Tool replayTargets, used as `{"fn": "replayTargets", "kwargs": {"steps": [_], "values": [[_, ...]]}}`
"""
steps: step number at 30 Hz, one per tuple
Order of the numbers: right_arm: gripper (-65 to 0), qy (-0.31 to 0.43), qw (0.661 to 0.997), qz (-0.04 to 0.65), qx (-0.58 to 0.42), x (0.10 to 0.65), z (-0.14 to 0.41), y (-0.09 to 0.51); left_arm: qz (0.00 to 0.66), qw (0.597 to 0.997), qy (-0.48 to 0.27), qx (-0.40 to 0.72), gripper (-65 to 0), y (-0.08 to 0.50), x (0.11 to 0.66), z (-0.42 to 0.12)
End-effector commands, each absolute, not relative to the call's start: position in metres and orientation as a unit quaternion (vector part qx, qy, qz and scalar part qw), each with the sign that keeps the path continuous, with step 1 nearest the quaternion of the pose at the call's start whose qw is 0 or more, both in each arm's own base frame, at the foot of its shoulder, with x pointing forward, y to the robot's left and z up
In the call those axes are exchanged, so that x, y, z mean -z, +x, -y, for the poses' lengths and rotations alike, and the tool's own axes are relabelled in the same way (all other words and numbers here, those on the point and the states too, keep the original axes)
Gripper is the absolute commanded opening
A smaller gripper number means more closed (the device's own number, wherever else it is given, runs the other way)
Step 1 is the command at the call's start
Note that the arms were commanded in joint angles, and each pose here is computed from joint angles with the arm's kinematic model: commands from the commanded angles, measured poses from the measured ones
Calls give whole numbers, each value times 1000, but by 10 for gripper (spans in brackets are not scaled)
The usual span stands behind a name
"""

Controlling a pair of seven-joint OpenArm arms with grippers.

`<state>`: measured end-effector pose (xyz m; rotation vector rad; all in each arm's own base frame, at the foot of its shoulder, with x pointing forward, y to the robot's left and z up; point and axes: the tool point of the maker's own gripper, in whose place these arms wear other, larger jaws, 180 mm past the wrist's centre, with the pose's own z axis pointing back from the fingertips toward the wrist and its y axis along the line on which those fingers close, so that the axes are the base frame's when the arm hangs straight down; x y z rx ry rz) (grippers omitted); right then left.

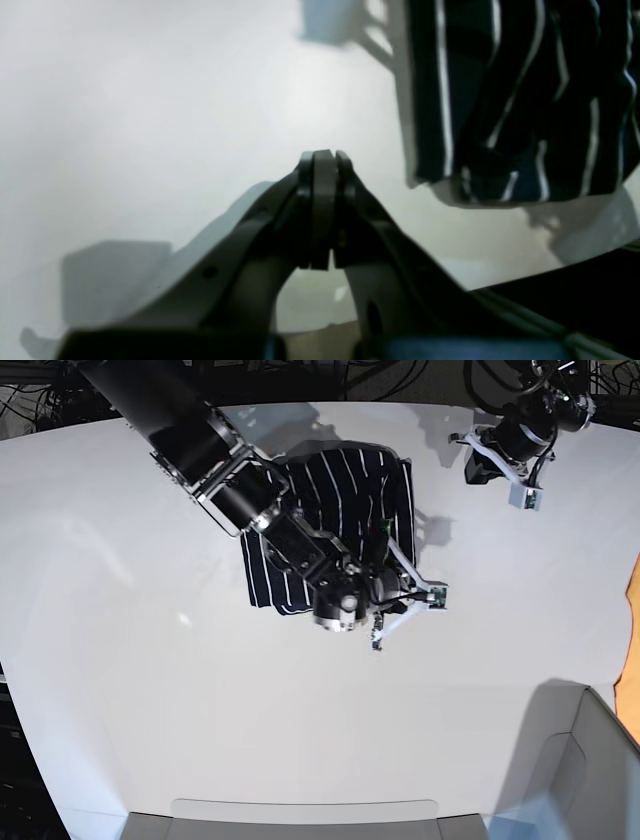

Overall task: Fold the T-shirt properly
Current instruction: 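Press and smooth the folded bundle with the right gripper, then withdraw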

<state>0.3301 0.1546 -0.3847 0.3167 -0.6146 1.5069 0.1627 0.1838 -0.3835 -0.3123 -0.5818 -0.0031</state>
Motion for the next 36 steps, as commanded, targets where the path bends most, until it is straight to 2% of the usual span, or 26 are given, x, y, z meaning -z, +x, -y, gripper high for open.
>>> {"fn": "replayTargets", "kwargs": {"steps": [1, 6, 10, 15, 17, 22, 27, 31, 36], "values": [[-650, 152, 659, 316, -665, 357, -169, 344, 301, 940, -159, 1, -650, 167, 377, -181], [-650, 181, 629, 397, -643, 313, -194, 347, 301, 939, -166, -3, -650, 166, 378, -176], [-650, 163, 629, 449, -614, 284, -190, 355, 306, 938, -165, 0, -650, 167, 376, -176], [-650, 117, 667, 491, -548, 254, -133, 374, 344, 925, -161, 13, -650, 191, 358, -174], [-650, 86, 695, 503, -506, 243, -91, 389, 361, 915, -174, 44, -650, 206, 349, -159], [-650, 0, 753, 476, -455, 263, 17, 404, 393, 883, -220, 132, -650, 231, 324, -103], [-650, -58, 796, 429, -423, 291, 99, 396, 401, 855, -266, 193, -650, 238, 312, -52], [-650, -68, 813, 402, -415, 310, 124, 381, 383, 840, -289, 252, -650, 225, 313, -24], [-650, -50, 829, 364, -422, 343, 122, 362, 320, 823, -302, 359, -650, 191, 332, -2]]}}
